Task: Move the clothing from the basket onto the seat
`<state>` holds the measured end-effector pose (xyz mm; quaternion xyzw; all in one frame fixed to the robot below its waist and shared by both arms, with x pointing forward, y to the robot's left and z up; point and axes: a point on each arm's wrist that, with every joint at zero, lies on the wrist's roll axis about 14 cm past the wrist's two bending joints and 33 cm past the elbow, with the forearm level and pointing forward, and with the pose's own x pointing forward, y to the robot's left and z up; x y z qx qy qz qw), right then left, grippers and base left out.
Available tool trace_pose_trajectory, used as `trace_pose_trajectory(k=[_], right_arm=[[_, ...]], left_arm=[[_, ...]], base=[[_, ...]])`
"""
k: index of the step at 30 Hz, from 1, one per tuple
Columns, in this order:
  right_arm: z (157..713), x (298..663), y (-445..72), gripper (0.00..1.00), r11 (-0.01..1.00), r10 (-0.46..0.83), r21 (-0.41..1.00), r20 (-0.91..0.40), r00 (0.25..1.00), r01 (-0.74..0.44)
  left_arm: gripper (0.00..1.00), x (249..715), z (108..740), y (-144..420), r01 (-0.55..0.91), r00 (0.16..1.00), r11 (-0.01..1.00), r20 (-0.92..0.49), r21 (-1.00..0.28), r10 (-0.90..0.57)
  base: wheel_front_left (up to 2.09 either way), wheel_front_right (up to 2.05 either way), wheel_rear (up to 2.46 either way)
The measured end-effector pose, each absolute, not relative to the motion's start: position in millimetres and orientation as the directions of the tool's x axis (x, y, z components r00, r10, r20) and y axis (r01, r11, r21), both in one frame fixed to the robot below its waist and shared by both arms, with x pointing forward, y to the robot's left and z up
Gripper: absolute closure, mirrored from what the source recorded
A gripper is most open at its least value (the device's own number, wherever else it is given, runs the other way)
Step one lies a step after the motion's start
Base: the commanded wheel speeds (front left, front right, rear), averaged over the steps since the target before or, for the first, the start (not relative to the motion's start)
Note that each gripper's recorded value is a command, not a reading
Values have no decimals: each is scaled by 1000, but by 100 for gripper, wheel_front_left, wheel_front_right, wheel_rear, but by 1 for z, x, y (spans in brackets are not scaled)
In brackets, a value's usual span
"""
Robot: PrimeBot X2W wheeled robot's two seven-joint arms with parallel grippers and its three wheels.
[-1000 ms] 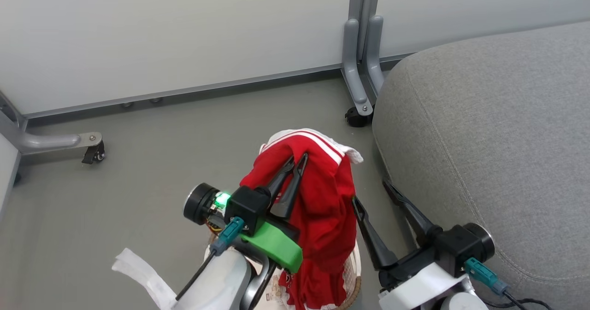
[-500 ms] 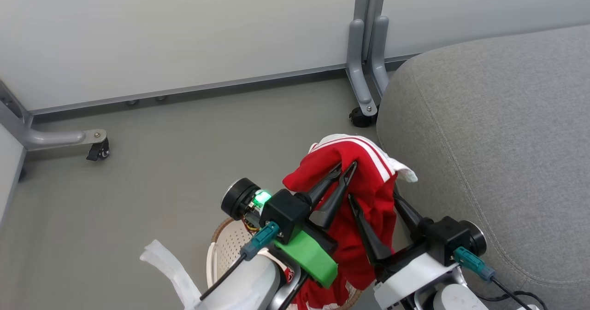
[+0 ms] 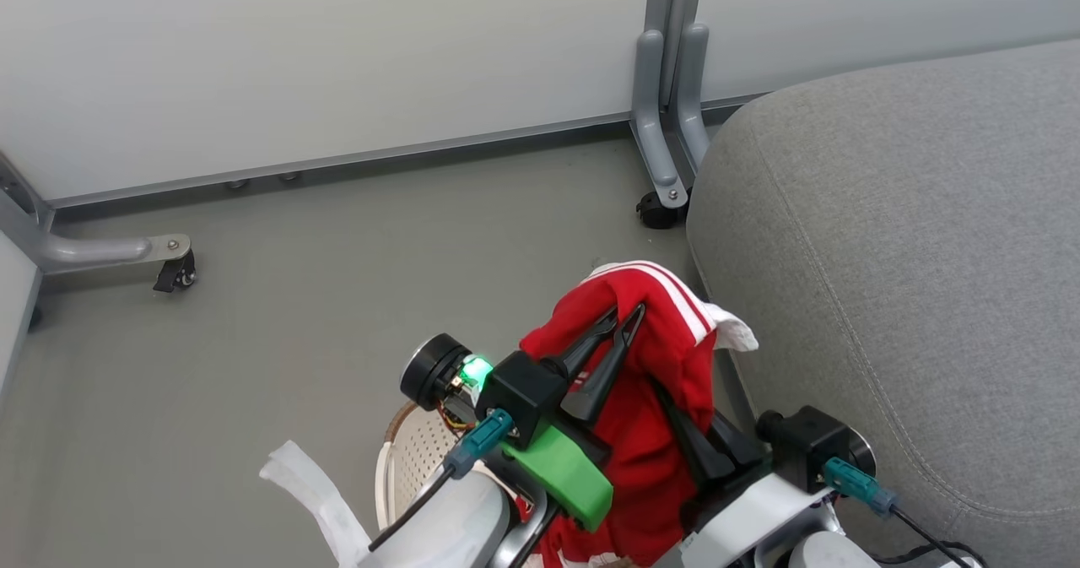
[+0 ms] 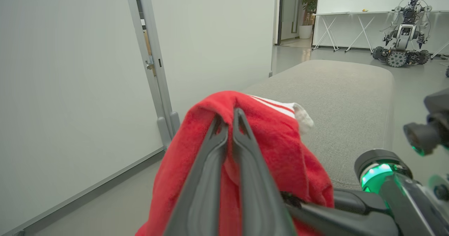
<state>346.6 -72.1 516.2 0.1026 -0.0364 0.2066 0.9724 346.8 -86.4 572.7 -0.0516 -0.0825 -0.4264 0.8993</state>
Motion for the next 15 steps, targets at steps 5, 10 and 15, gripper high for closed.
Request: trace_pose_trajectory(k=[5,10,15], right_arm=[[517,350,-80,100,900,372,197,115,921,-388],[517,354,-85,100,906,358,198,117,926,-375],[517,357,-87,100,906,350,209,118,929,-367]], left_arm=[[100,352,567,-80,759,643,651,182,-24,-744],[0,355,560,-73,740,668,672,165,-37,-726],[0,360,558,-67,717,692,696,160,-39,-704]], base=[[0,0,0],[0,0,0],[0,0,0]])
